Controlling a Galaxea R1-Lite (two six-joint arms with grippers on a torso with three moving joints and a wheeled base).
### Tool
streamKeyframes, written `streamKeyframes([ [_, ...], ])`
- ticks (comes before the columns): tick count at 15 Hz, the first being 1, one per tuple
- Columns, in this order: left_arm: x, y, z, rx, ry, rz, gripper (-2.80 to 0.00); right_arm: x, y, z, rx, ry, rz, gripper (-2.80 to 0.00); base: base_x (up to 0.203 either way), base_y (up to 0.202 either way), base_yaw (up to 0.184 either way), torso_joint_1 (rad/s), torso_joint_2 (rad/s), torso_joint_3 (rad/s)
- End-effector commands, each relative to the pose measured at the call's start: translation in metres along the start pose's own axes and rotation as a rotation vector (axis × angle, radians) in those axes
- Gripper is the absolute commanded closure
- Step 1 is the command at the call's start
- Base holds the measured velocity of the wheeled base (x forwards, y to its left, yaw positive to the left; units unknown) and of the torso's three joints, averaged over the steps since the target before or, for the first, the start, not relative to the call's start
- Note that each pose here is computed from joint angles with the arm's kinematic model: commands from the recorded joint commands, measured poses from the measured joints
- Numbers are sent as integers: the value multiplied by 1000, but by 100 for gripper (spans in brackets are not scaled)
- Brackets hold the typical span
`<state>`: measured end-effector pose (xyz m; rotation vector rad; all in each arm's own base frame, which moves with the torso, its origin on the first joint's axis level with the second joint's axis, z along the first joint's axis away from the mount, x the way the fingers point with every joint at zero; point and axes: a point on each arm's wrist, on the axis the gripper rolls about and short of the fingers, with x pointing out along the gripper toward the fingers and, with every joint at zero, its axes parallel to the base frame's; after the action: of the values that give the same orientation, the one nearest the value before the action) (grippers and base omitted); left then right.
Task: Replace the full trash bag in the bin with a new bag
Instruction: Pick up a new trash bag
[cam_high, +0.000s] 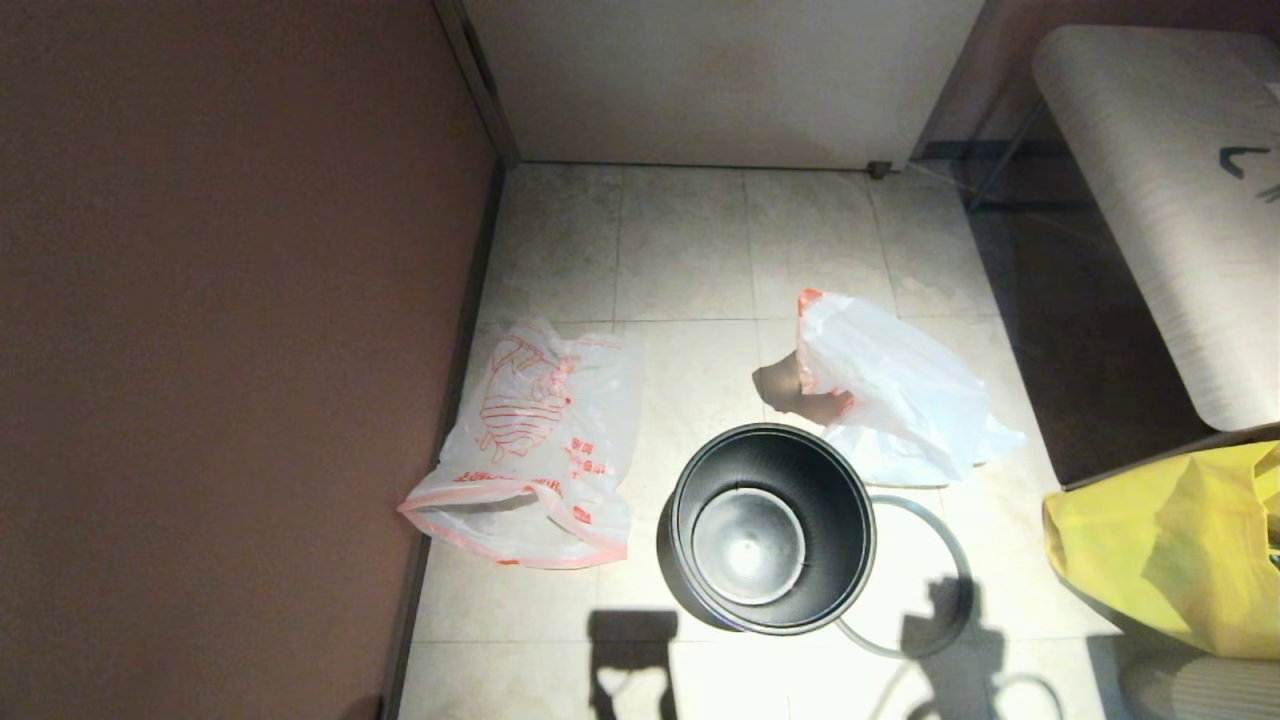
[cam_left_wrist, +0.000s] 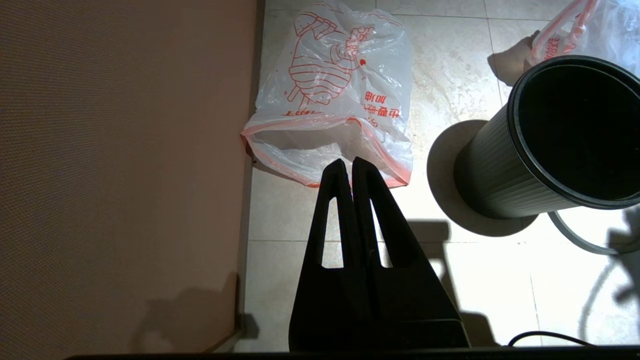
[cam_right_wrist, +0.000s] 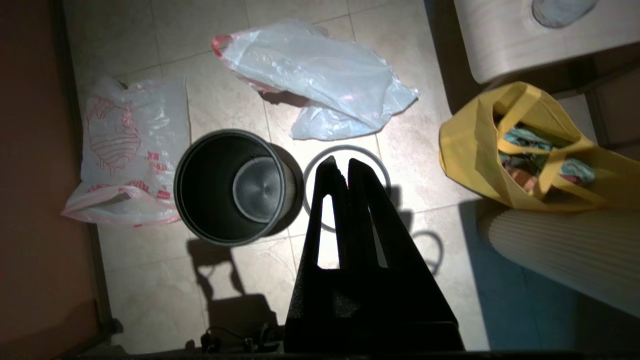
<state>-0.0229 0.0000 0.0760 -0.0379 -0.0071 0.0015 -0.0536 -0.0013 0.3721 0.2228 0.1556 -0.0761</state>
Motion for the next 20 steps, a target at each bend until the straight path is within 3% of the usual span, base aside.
streamKeyframes([
  [1,0,0,0,0,1,0,0,-33,-11,-37,-14,-38,-1,0,0,0,0,0,0,0],
  [6,0,0,0,0,-1,0,0,-35,-26,-105,-91,42,-22,0,0,0,0,0,0,0],
  [10,0,0,0,0,-1,0,0,14,-36,-159,-99,129,-35,0,0,0,0,0,0,0],
  [15,0,0,0,0,-1,0,0,73,-46,-217,-114,130,-24,0,0,0,0,0,0,0],
  [20,0,0,0,0,-1,0,0,90,-54,-257,-180,131,-13,0,0,0,0,0,0,0],
])
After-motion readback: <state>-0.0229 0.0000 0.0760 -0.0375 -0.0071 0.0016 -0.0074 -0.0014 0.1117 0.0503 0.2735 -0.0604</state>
